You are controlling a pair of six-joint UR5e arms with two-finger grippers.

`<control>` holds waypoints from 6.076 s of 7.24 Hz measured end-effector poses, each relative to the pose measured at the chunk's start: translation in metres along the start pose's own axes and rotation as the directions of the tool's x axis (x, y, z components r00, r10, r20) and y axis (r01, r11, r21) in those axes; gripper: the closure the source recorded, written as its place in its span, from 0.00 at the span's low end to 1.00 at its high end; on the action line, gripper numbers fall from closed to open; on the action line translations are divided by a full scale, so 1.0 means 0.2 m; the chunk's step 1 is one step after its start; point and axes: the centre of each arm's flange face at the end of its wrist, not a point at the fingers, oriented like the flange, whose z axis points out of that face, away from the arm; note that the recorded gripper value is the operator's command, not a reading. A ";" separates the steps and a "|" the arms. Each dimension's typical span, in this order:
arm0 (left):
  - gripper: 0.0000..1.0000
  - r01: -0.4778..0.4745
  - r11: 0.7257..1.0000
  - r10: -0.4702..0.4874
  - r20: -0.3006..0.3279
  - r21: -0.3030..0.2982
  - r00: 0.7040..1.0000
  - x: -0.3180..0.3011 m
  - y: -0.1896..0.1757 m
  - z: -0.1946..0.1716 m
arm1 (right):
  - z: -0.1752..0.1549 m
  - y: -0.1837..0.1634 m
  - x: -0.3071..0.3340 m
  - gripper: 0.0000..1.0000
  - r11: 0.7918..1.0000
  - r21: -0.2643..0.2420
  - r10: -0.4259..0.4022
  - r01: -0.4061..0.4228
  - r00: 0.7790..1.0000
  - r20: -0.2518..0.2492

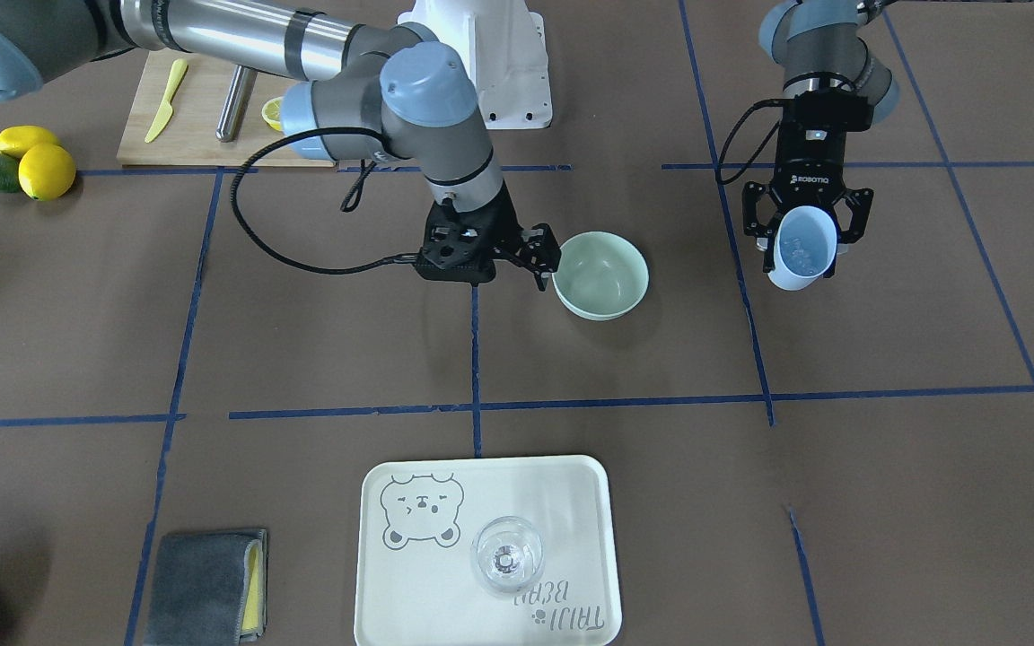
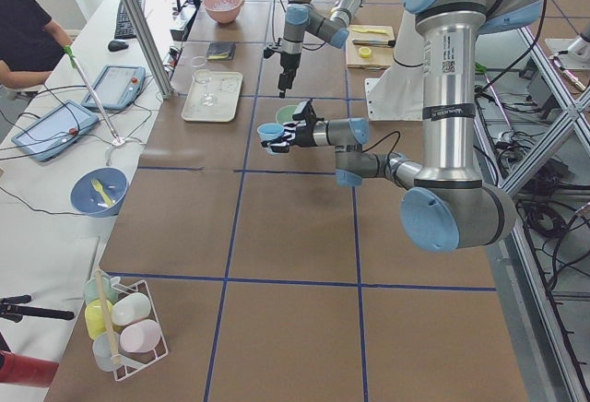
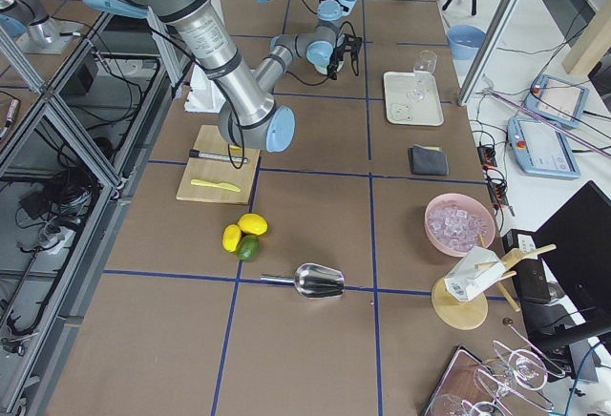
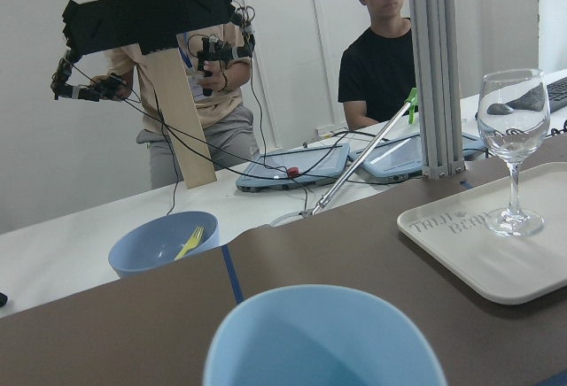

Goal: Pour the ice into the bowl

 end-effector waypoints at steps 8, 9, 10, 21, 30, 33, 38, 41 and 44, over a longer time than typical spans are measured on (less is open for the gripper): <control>1.00 -0.741 0.669 0.731 0.236 -0.065 0.640 0.52 0.09 -0.12 | -0.14 -0.10 0.38 0.00 1.000 -0.009 0.015 -0.016 1.000 -0.005; 1.00 -0.824 0.558 0.817 0.246 -0.102 0.522 0.53 0.11 -0.12 | -0.14 -0.10 0.38 0.00 1.000 -0.009 0.015 -0.015 1.000 -0.004; 1.00 -0.883 0.450 0.879 0.241 -0.137 0.411 0.53 0.12 -0.12 | -0.14 -0.10 0.38 0.00 1.000 -0.008 0.015 -0.015 1.000 -0.004; 1.00 -0.975 0.034 0.982 0.190 -0.220 -0.008 0.79 0.16 -0.18 | -0.16 -0.09 0.36 0.00 1.000 -0.004 0.027 -0.027 1.000 0.010; 1.00 -0.964 -0.084 0.974 0.184 -0.252 -0.133 0.82 0.12 -0.23 | -0.17 -0.10 0.35 0.00 0.999 0.000 0.033 -0.033 0.999 0.011; 1.00 -0.986 -0.054 0.987 0.139 -0.161 -0.077 0.82 0.12 -0.22 | -0.16 -0.09 0.35 0.00 0.999 -0.001 0.032 -0.032 0.999 0.013; 1.00 -0.998 0.059 0.994 0.097 -0.018 0.057 0.52 0.21 -0.28 | -0.16 -0.07 0.33 0.00 1.000 -0.005 0.028 -0.028 1.000 0.015; 1.00 -0.986 0.156 0.986 0.051 0.058 0.159 0.37 0.15 -0.31 | -0.15 -0.05 0.33 0.00 1.000 -0.008 0.025 -0.025 1.000 0.014; 1.00 -0.876 0.471 0.881 -0.084 0.100 0.465 0.20 0.20 -0.33 | -0.15 -0.05 0.33 0.00 1.000 -0.008 0.025 -0.025 1.000 0.013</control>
